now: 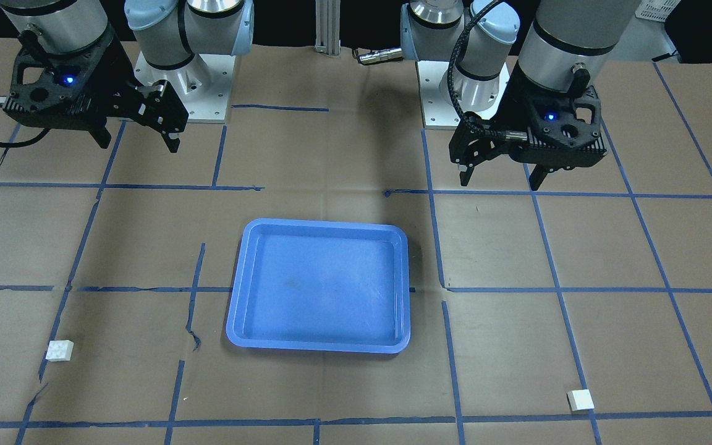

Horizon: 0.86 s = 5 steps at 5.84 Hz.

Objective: Assemble white blocks and place on blue tray

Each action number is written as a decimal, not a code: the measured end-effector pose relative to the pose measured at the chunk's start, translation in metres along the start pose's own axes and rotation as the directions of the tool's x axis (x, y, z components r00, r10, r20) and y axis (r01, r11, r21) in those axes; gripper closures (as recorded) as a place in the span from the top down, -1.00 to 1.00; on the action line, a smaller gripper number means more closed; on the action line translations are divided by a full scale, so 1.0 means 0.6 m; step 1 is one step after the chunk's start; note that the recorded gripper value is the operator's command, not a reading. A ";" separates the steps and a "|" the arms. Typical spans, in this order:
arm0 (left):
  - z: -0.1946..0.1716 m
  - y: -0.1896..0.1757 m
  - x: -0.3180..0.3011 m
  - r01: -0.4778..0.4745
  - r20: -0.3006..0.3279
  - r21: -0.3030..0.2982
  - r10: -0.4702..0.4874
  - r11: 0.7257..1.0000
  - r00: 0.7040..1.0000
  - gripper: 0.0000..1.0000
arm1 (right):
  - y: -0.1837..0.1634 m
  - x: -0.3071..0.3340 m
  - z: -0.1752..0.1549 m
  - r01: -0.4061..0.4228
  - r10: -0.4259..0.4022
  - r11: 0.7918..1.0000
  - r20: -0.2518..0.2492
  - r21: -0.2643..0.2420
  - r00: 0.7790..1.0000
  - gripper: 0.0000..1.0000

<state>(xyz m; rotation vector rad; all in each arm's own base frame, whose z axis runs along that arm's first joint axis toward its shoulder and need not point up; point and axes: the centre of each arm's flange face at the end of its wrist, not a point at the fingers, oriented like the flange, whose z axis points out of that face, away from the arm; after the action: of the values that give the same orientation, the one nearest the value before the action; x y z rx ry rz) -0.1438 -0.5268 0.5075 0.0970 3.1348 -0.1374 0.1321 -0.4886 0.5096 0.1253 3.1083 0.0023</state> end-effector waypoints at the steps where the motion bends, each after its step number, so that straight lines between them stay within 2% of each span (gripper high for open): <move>1: 0.002 -0.001 0.000 0.000 0.002 0.000 0.000 1.000 1.000 0.98 | 0.000 0.000 0.000 0.000 0.000 1.000 0.000 0.000 1.000 1.00; 5: 0.005 -0.002 -0.007 0.002 0.006 0.000 -0.002 1.000 1.000 0.98 | 0.001 0.000 0.001 -0.001 0.001 1.000 0.000 -0.002 1.000 1.00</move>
<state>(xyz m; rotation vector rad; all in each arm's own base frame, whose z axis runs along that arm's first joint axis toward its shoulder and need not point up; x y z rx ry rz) -0.1400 -0.5287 0.5045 0.0927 3.1292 -0.1368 0.1321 -0.4880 0.5092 0.1266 3.1083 0.0058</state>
